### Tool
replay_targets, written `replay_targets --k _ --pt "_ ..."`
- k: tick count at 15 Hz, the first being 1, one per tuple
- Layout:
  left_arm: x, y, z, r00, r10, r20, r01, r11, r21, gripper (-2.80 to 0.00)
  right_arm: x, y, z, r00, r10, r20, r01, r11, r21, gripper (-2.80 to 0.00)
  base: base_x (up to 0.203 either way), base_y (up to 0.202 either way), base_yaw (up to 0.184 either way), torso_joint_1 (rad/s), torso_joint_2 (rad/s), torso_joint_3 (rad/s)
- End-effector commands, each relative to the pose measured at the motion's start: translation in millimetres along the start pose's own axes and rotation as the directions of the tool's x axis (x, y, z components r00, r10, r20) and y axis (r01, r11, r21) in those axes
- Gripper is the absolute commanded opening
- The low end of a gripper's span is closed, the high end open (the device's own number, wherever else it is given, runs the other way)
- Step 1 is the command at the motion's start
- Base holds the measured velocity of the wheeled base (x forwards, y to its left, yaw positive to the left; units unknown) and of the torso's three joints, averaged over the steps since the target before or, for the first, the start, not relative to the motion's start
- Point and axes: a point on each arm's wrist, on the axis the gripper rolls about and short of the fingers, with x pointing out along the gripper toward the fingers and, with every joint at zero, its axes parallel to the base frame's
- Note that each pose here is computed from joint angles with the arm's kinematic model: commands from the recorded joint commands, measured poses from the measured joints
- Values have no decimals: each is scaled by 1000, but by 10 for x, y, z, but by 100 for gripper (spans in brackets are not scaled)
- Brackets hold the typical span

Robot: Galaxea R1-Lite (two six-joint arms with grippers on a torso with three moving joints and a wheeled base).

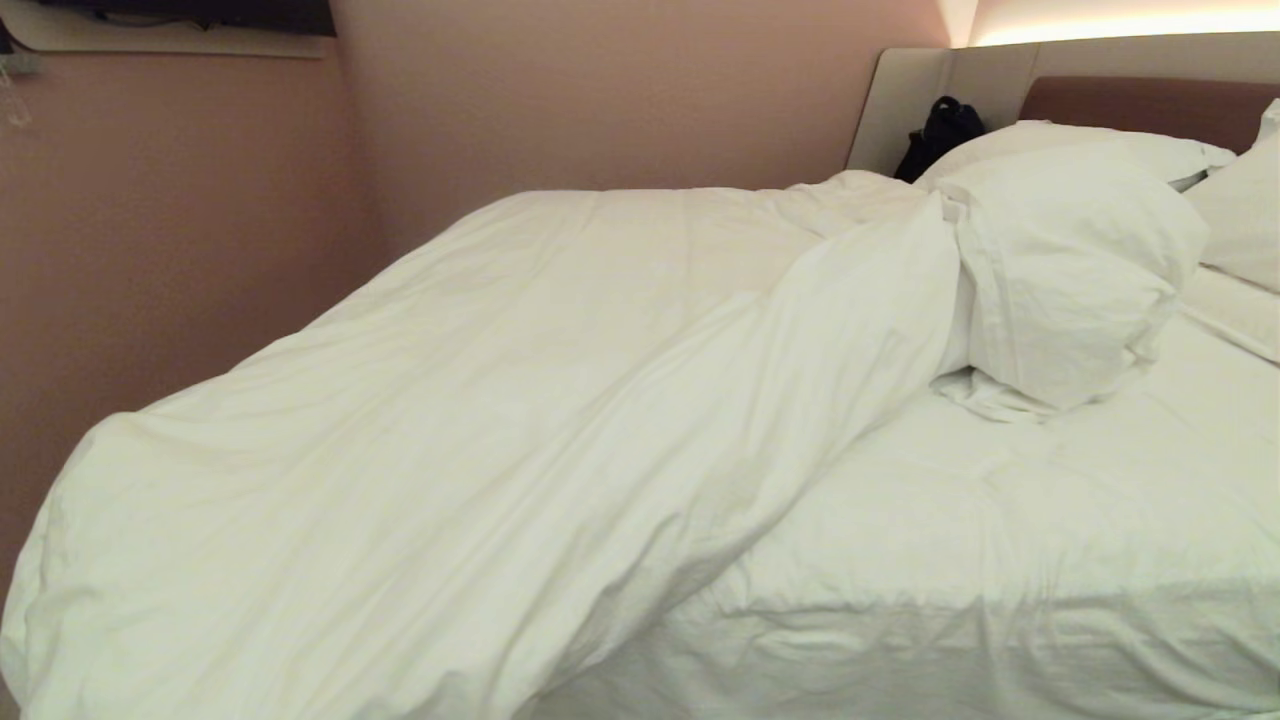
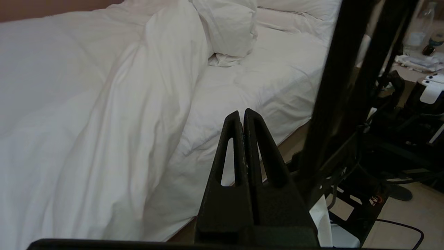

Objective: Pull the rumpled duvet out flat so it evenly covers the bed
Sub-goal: Flatten the corners of the folded blanket

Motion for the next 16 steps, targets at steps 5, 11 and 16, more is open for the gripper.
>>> replay_targets --k 5,11,16 --pt "111 -128 85 997 64 -47 -63 998 25 -280 0 0 0 1000 0 1 0 1000 0 -280 0 0 0 0 0 0" --pt "129 -236 198 997 68 -47 -69 997 -26 -280 0 0 0 1000 0 1 0 1000 0 -280 0 0 0 0 0 0" --pt "122 -122 119 996 71 -47 -81 955 -286 -280 0 0 0 1000 0 1 0 1000 0 -280 0 0 0 0 0 0"
